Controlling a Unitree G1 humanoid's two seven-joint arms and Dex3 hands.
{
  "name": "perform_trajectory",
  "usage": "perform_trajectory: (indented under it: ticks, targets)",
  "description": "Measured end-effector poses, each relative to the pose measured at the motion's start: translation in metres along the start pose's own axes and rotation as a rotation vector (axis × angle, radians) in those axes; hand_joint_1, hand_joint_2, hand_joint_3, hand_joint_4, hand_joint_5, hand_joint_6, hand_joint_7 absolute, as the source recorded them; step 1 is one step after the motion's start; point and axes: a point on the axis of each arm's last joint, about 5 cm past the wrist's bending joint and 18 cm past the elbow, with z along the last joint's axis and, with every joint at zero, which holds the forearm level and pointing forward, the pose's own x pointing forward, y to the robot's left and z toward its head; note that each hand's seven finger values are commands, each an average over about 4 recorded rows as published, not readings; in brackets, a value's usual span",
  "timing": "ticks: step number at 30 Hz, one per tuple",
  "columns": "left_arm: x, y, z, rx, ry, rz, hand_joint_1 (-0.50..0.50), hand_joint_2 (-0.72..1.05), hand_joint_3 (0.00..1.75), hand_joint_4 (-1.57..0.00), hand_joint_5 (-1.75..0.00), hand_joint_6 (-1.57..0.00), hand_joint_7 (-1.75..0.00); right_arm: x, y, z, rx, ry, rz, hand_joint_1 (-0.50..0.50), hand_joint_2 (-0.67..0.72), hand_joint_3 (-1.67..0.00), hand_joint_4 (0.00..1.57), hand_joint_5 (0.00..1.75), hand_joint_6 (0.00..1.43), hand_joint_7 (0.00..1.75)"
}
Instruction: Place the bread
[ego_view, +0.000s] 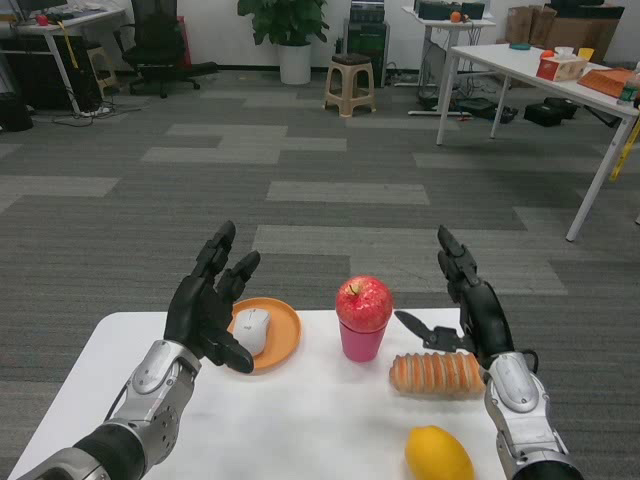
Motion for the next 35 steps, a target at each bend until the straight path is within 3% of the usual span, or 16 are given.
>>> perform_trajectory:
  ticks: [11,14,17,18,21,25,35]
  targets:
    - [0.0001,0.0000,0.0000,0.000,0.000,0.000,0.50,-0.46,0.09,0.00,-0.41,0.00,0.00,0.0007,0.0089,0.0083,0.016,-0.064,0.013,-0.38,-0.35,-0.48,0.00,0.00,0.00,0.00]
    - [0.0001,0.0000,0.0000,0.000,0.000,0.000,0.50,-0.46,0.09,0.00,-0.41,0.00,0.00,-0.0002,0.0091,0.0082,0.016,-0.063,0.014,-0.38,-0.27,-0.36,0.00,0.00,0.00,0.00]
    - [0.0001,0.0000,0.0000,0.000,0.000,0.000,0.50,-0.46,0.09,0.00,-0.41,0.00,0.00,-0.0018,0.0088,0.0073,0.016,-0.058,0.012,-0.44,0.20,-0.04,0.00,0.00,0.00,0.00]
    - [0.0001,0.0000,0.0000,0.000,0.000,0.000,0.50,-0.46,0.09,0.00,-0.41,0.00,0.00,-0.0020,0.0088,0.0072,0.016,-0.057,0.011,-0.47,0.41,0.00,0.00,0.00,0.00,0.00]
    - [0.0001,0.0000,0.0000,0.000,0.000,0.000,0.50,-0.46,0.09,0.00,-0.41,0.00,0.00,-0.0023,0.0087,0.0072,0.016,-0.057,0.008,-0.48,0.69,0.00,0.00,0.00,0.00,0.00]
    - [0.0001,0.0000,0.0000,0.000,0.000,0.000,0.50,-0.46,0.09,0.00,-0.41,0.00,0.00,-0.0024,0.0093,0.0078,0.015,-0.060,0.010,-0.42,0.72,0.00,0.00,0.00,0.00,0.00]
    - [0.0001,-0.0002,0.0000,0.001,0.000,-0.001,0.50,-0.46,0.09,0.00,-0.41,0.00,0.00,-0.0045,0.0100,0.0090,0.012,-0.067,0.003,-0.42,0.72,0.00,0.00,0.00,0.00,0.00]
